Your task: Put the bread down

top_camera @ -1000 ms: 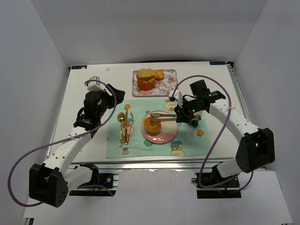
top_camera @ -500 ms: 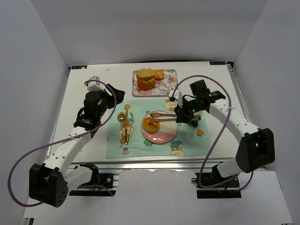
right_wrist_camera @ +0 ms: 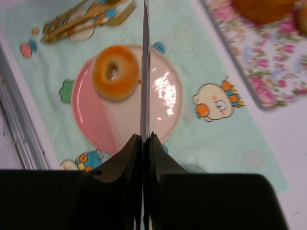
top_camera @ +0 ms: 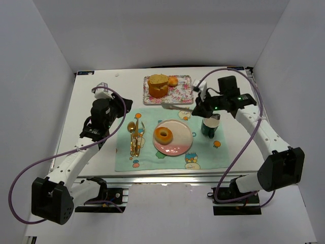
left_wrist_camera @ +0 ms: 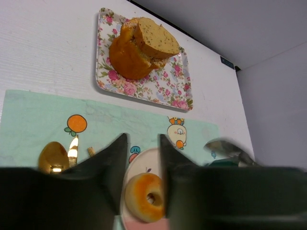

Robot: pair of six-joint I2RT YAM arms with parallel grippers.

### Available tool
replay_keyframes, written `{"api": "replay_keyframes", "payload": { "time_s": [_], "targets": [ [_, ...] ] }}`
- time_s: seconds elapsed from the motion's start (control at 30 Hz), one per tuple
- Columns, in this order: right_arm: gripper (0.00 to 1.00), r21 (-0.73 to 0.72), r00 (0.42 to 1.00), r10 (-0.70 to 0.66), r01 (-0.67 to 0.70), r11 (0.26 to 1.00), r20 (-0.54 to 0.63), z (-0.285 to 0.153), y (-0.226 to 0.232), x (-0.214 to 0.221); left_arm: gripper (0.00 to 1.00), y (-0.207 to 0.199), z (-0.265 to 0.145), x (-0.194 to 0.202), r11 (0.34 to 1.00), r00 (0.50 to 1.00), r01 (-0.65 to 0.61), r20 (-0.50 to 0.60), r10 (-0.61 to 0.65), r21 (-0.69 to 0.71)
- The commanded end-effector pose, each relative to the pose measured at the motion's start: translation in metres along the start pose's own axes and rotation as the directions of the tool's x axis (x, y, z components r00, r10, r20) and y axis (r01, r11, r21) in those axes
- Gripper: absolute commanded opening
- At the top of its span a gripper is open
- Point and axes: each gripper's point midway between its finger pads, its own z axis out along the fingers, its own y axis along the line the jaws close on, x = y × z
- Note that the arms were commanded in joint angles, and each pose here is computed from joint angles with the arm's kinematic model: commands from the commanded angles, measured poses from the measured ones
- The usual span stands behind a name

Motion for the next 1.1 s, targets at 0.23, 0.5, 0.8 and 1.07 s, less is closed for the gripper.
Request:
{"api": "replay_keyframes", "payload": {
  "time_s": [0.23, 0.5, 0.8, 1.07],
  "targets": [
    [0.00, 0.712, 0.850, 0.359, -0.522, 0.469, 0.386, -0.120, -0.185, 0.074, 0.09, -0.022, 0.003, 0.006, 0.993, 0.999, -0.009, -0.046, 0.014, 0.122],
    [0.00, 0.802, 0.782, 0.515, -0.535, 0.267, 0.350, -0.120, -0.207, 0.203, 0.22, -0.023, 0.011, 0.021, 0.989, 0.993, -0.008, -0.113, 0.025, 0.147],
    [0.45, 0.804, 0.759, 0.639, -0.455, 0.383, 0.125, -0.089, -0.194, 0.267, 0.57, -0.016, 0.011, 0.018, 0.994, 0.995, -0.013, -0.093, 0.023, 0.108],
    [0.65, 0.788, 0.757, 0.648, -0.450, 0.420, 0.087, -0.097, -0.192, 0.264, 0.61, -0.016, 0.008, 0.014, 0.995, 0.997, -0.011, -0.077, 0.018, 0.095]
  ]
}}
